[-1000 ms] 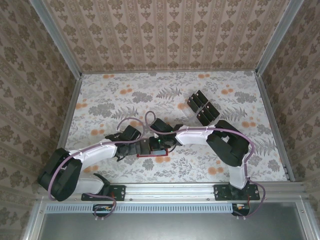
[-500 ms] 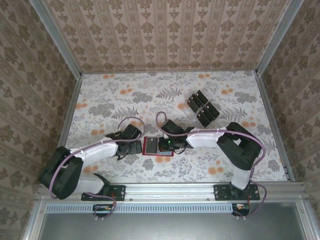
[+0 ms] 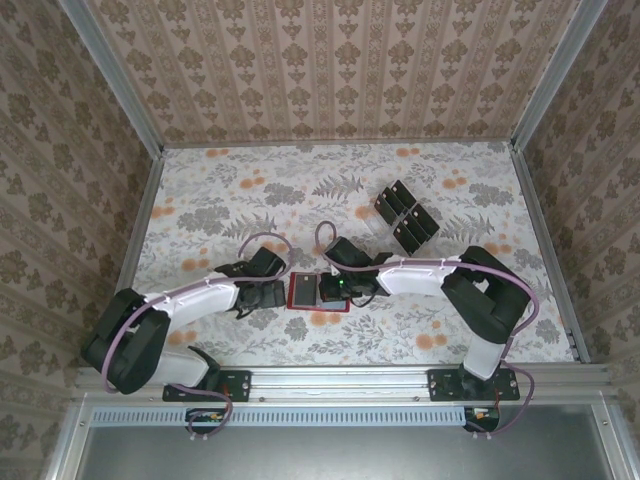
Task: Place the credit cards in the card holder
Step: Insert the credit card into the card holder.
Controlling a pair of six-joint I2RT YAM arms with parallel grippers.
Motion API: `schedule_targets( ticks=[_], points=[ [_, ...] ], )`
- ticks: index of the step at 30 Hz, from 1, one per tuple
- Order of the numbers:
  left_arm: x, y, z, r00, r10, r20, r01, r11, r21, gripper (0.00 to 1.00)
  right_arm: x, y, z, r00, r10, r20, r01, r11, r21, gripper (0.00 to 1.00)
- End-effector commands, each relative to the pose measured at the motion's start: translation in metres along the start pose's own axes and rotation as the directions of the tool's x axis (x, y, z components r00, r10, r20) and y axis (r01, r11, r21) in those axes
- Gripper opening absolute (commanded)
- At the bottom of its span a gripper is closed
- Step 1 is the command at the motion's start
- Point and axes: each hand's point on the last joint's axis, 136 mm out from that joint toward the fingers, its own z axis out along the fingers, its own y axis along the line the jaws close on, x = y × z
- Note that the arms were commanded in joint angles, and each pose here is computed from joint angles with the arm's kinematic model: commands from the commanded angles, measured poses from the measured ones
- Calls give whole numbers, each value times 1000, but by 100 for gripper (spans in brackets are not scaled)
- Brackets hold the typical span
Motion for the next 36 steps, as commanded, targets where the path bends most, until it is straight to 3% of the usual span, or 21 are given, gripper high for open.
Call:
schedule_targets(
  ticks=[1,36],
  points=[
    [3,-19,12,1000,14,-14,-13,998,68,100,-3,11,-9,1000,-26,7,26,1000,-8,0],
    [17,-29,24,999,24,-35,-21,996,89,100,2,45,27,999,0,-52,-5,995,-97,0]
  ],
)
